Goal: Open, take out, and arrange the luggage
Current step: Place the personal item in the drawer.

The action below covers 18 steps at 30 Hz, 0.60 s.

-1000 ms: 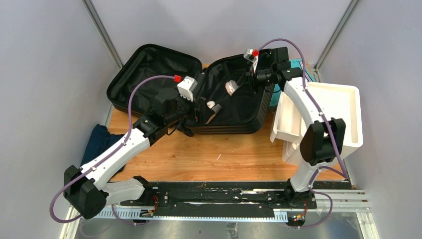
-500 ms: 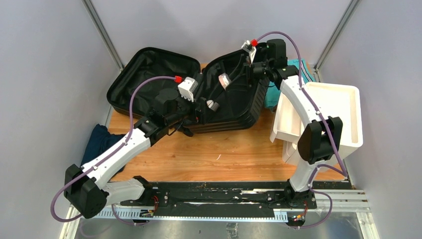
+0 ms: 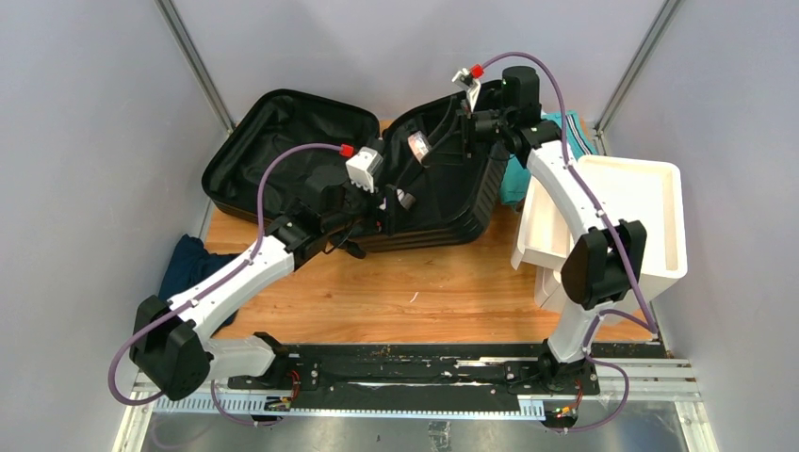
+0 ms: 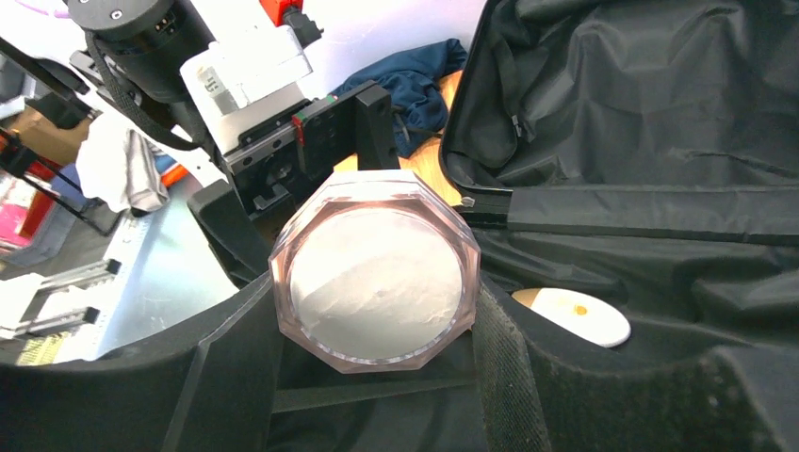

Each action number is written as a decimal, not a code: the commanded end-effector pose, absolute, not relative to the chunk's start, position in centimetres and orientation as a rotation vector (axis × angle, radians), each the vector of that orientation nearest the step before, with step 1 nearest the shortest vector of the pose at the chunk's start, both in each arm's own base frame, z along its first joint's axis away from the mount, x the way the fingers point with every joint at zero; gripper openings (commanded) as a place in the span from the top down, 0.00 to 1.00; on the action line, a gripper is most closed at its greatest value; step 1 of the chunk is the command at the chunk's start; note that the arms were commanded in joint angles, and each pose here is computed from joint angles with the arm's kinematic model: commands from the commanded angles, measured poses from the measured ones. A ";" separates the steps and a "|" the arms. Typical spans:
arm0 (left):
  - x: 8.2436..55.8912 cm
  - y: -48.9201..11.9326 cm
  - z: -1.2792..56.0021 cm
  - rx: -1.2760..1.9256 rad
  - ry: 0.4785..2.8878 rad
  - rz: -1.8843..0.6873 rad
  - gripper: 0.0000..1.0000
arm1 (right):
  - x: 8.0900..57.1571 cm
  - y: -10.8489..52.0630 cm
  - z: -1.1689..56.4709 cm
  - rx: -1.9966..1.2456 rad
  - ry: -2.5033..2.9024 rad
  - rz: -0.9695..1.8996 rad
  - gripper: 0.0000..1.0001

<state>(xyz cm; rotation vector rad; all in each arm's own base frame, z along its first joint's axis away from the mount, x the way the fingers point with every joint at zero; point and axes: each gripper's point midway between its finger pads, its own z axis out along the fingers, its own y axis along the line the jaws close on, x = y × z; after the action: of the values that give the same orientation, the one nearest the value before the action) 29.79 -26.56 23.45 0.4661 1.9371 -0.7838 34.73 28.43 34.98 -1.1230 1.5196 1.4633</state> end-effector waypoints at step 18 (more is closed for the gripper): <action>30.9 -24.4 26.9 0.453 1.842 -0.643 0.06 | 34.8 9.8 37.3 -0.987 1.720 0.331 1.00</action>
<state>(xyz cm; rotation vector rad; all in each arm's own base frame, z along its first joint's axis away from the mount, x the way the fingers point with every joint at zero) 30.39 -25.51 24.13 0.4634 1.9188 -0.7010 34.10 17.07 42.23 -1.0723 1.4924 0.6234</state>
